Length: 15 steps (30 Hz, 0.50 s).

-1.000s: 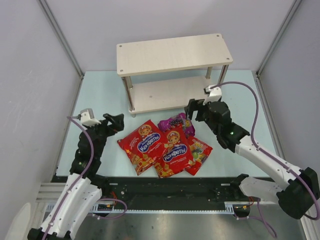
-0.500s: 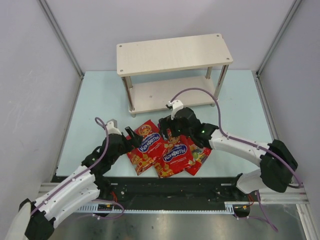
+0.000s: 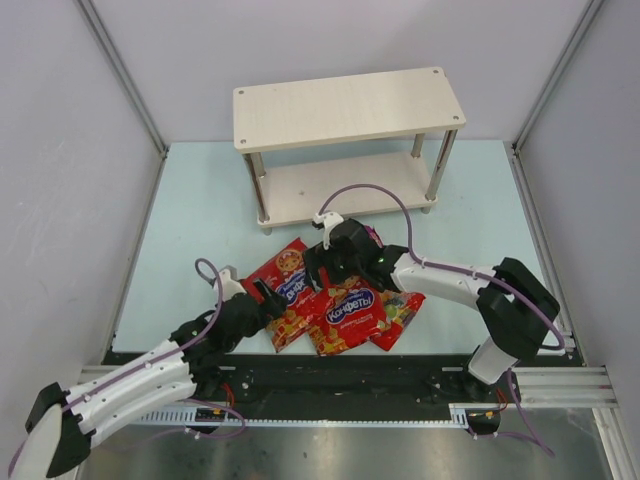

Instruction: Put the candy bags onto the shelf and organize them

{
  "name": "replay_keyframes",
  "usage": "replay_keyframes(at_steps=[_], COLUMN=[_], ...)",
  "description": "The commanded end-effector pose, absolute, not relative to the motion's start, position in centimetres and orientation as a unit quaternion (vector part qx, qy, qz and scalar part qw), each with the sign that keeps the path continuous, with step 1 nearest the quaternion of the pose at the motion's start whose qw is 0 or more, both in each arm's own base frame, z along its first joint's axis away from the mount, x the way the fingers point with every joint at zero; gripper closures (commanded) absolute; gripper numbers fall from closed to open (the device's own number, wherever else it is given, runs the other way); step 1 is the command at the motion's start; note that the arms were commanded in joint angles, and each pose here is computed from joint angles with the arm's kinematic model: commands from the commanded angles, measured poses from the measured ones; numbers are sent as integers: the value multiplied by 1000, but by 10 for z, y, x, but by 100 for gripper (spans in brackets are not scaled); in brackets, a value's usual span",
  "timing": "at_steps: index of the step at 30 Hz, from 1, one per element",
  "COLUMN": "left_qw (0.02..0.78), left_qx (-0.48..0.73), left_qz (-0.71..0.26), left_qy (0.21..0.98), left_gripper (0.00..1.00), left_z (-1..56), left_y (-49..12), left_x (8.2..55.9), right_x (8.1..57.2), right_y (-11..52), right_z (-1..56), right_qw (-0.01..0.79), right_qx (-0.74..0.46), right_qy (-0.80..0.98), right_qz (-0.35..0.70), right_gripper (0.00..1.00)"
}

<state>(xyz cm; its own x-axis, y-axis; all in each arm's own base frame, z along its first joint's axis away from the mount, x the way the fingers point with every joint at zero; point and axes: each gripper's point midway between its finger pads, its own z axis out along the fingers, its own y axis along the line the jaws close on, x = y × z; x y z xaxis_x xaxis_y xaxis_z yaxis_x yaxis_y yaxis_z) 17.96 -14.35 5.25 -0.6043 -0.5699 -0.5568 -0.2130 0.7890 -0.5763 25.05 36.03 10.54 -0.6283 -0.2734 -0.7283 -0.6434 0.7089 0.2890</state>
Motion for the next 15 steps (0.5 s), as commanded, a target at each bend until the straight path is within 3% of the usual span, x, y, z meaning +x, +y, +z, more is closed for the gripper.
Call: replay_keyframes(at_steps=[1, 6, 10, 15], left_qw=[371, 367, 363, 355], left_qx=[-258, -260, -260, -261], left_qz=[-236, -241, -252, -250], left_qy=[860, 860, 859, 862], left_gripper=[1, 0, 0, 0], left_z=[42, 34, 30, 25], left_y=[-147, -150, -154, -156], left_x=[175, 173, 173, 170], right_x=[252, 251, 248, 245], right_y=[377, 379, 378, 378], right_z=[108, 92, 83, 79], right_qw=[337, 319, 305, 295], right_qx=[-263, -265, -268, -268], right_qy=[856, 863, 868, 871], right_qz=[291, 288, 286, 286], right_gripper=[7, 10, 26, 37])
